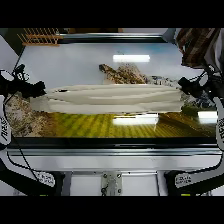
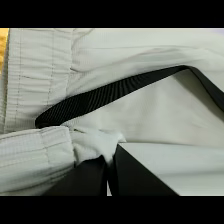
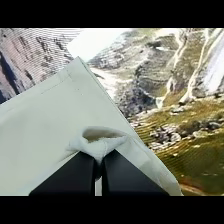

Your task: Fold the clothes and pants, and hang the long-sleeved shirts on hangers.

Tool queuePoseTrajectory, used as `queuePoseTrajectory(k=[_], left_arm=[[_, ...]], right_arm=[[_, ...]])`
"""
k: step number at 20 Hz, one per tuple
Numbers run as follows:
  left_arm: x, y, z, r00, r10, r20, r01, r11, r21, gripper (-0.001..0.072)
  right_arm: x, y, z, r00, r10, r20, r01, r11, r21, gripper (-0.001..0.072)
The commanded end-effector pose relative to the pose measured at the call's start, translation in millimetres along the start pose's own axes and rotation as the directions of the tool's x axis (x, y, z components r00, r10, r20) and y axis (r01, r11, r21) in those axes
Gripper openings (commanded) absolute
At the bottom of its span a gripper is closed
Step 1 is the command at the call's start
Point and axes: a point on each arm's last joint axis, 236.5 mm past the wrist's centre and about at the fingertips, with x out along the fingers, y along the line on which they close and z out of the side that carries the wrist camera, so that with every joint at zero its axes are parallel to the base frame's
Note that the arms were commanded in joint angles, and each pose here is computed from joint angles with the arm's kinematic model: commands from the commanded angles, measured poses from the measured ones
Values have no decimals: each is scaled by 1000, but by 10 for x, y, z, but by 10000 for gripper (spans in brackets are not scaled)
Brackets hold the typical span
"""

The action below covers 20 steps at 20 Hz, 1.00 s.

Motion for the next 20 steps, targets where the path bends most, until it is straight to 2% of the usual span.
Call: queuePoseTrajectory(k=[1,2,3,4,5,7,9,12,14,17,20], left_arm=[[154,-101,60,999,-32,16,33,999,-16,12],[201,-121,65,999,-33,17,33,999,-13,14],[225,-119,79,999,-32,23,32,999,-13,199],[228,-140,128,999,-31,44,32,999,-30,584],[185,-143,204,997,-28,76,33,997,-63,683],[-35,-151,400,989,-25,143,42,993,-113,684],[-448,-130,621,973,-20,230,47,993,-110,684],[-998,87,561,956,36,290,1,992,-125,684],[-1047,359,157,969,96,227,-57,983,-175,684],[-752,609,-600,990,102,98,-70,956,-283,684],[-362,651,-1073,996,78,48,-57,934,-352,685]], right_arm=[[165,96,-46,999,39,-6,-39,998,45,16],[200,182,-40,997,71,3,-71,995,70,26],[208,270,10,994,106,27,-108,989,97,107],[192,381,100,986,150,66,-158,979,130,409],[146,506,198,974,197,109,-213,965,153,660],[-60,678,409,945,266,188,-301,933,195,680],[-389,736,594,925,287,251,-326,936,135,680],[-801,696,483,936,289,201,-280,957,-73,680],[-897,454,178,963,242,121,-228,966,-121,679],[-791,-145,-459,987,159,-30,-158,987,18,681],[-586,-473,-1009,970,184,-157,-149,966,213,720]])
